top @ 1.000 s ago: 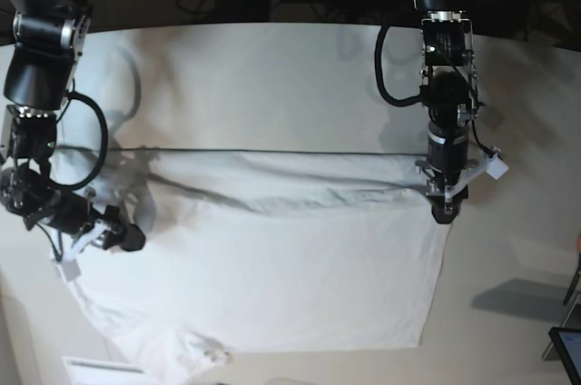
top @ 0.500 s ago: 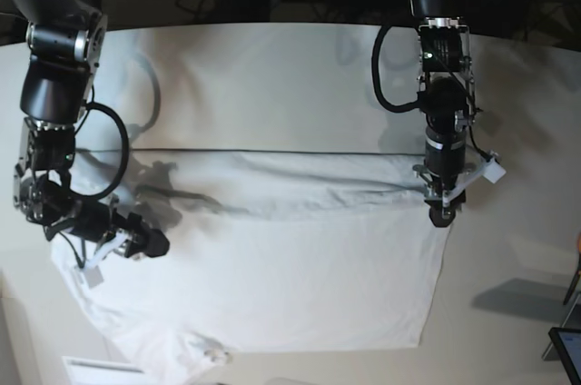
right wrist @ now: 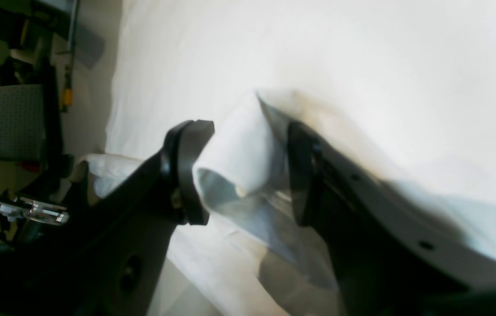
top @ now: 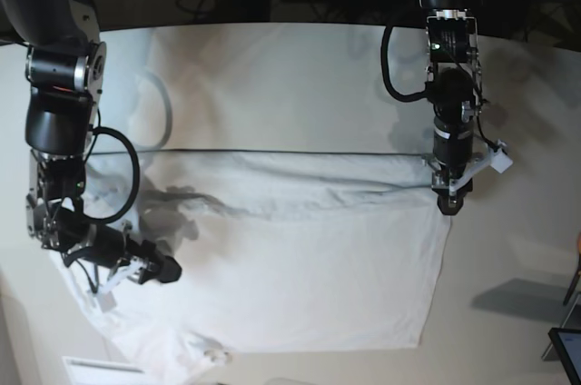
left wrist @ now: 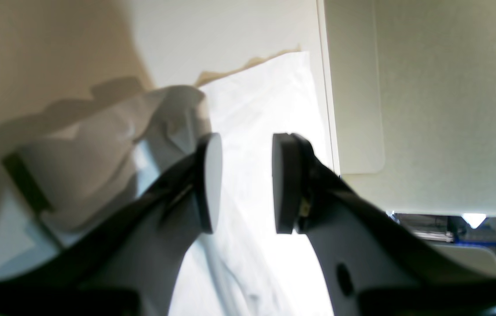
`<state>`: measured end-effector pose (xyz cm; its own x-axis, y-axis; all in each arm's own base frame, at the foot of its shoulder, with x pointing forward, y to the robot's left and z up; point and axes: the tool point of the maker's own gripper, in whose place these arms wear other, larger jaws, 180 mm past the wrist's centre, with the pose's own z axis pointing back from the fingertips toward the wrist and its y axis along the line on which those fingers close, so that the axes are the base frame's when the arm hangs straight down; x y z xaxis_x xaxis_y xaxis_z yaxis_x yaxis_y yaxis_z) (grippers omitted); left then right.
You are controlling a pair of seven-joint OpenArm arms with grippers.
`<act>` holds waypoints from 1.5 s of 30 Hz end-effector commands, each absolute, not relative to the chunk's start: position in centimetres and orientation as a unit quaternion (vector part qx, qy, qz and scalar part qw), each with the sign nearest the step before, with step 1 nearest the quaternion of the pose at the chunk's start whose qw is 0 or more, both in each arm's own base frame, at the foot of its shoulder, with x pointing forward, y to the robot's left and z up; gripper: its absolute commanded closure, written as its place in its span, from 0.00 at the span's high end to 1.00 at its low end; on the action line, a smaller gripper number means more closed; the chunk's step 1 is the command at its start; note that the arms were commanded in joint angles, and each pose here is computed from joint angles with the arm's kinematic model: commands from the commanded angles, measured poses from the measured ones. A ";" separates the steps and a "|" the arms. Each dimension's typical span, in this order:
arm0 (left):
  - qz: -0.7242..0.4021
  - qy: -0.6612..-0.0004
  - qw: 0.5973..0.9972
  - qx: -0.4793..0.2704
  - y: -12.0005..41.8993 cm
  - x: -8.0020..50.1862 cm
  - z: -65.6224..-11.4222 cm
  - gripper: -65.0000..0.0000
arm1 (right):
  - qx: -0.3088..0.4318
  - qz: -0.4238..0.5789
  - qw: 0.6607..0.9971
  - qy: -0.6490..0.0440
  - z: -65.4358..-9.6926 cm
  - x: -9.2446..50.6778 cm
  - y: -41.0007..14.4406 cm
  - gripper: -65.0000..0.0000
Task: Fold the T-shirt properly
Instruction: 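Carry the held edge across the shirt toward the hem with both grippers, then open both grippers and raise them off the folded shirt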
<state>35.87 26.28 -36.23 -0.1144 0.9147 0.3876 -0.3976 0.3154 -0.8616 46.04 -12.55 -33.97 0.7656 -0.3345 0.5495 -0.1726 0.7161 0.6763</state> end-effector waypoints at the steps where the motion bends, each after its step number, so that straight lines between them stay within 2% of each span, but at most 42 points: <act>1: 0.518 -0.548 0.607 -0.253 26.8 36.6 -34.5 0.29 | 0.384 -0.043 0.844 -0.373 -31.4 47.6 -12.5 0.41; 7: 0.517 -0.547 0.607 -0.254 26.8 36.6 -34.4 0.29 | 0.382 -0.062 0.842 -0.377 -31.0 48.3 -12.3 0.41; 10: 0.516 -0.547 0.608 -0.254 26.7 36.6 -34.4 0.29 | 0.367 -0.111 0.844 -0.376 -31.3 48.8 -13.9 0.41; 16: 0.516 -0.548 0.608 -0.255 26.7 36.7 -34.3 0.29 | 0.338 -0.118 0.847 -0.393 -30.7 48.9 -17.3 0.40; 22: 0.513 -0.548 0.608 -0.258 26.4 37.0 -34.2 0.29 | 0.316 -0.101 0.849 -0.411 -30.3 46.5 -17.9 0.40; 26: 0.504 -0.553 0.614 -0.251 27.1 36.9 -33.9 0.29 | 0.342 -0.171 0.837 -0.391 -31.4 43.8 -19.2 0.40; 30: 0.489 -0.562 0.619 -0.246 27.7 36.6 -33.1 0.28 | 0.350 -0.177 0.830 -0.396 -31.1 41.9 -19.2 0.39; 32: 0.477 -0.566 0.624 -0.251 27.2 36.4 -32.5 0.22 | 0.357 -0.174 0.831 -0.389 -31.5 40.8 -18.8 0.34; 34: 0.456 -0.579 0.630 -0.247 27.0 36.4 -31.4 0.02 | 0.371 -0.177 0.832 -0.372 -32.2 39.8 -18.1 0.23; 37: 0.414 -0.580 0.664 -0.227 26.3 35.7 -31.5 0.00 | 0.388 -0.184 0.829 -0.359 -33.0 38.9 -17.4 0.02; 45: 0.364 -0.558 0.729 -0.160 26.3 32.2 -34.7 0.00 | 0.397 -0.209 0.831 -0.328 -35.5 37.5 -16.9 0.00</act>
